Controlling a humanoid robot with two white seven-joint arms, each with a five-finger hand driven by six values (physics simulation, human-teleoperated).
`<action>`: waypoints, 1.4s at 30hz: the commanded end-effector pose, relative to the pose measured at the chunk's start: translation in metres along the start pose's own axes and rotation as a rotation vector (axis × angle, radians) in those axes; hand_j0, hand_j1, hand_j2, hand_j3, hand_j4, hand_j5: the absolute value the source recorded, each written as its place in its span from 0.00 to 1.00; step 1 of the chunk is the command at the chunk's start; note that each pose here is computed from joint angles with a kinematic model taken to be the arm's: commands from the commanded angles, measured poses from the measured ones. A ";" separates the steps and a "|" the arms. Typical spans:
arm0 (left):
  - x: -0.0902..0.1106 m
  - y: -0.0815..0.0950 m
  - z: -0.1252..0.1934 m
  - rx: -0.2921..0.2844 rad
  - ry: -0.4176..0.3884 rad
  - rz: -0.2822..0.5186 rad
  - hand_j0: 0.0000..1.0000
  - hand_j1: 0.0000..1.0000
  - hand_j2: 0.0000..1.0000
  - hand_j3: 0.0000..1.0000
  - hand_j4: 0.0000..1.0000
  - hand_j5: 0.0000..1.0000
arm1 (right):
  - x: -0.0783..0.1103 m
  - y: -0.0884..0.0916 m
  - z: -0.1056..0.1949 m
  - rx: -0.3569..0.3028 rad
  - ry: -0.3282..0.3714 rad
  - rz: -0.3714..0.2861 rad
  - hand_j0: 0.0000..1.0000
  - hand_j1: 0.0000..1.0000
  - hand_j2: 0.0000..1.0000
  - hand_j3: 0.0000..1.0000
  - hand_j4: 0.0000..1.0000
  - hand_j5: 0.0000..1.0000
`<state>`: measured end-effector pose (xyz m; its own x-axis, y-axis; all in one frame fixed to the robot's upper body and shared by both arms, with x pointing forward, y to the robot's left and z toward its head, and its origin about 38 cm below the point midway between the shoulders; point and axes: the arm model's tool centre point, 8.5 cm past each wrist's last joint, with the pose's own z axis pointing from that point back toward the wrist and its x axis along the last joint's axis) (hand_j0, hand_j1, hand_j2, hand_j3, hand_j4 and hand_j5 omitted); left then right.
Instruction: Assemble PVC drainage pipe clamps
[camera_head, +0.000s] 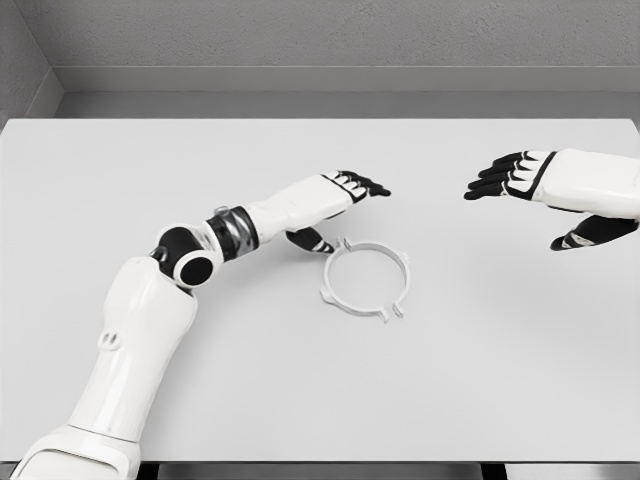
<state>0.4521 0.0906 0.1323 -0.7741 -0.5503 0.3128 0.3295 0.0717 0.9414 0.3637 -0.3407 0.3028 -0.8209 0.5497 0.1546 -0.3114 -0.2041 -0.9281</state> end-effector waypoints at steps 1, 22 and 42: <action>0.002 0.001 -0.001 0.004 -0.005 0.004 1.00 1.00 1.00 1.00 1.00 1.00 | 0.000 -0.001 0.001 -0.004 0.000 -0.004 1.00 1.00 1.00 1.00 1.00 1.00; -0.037 0.041 0.125 0.203 0.102 -0.013 1.00 1.00 1.00 1.00 1.00 1.00 | 0.000 0.001 0.000 0.000 -0.001 -0.008 1.00 1.00 1.00 1.00 1.00 1.00; 0.034 -0.022 0.069 0.022 -0.022 -0.087 1.00 1.00 1.00 1.00 1.00 1.00 | 0.002 -0.009 0.000 -0.058 -0.034 -0.044 1.00 1.00 1.00 1.00 1.00 1.00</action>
<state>0.3807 0.1306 0.1314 -0.8122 -0.5359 0.2307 0.2474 0.0418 0.9680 0.3647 -0.3389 0.3108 -0.8240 0.5341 0.1892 -0.3145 -0.1534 -0.9368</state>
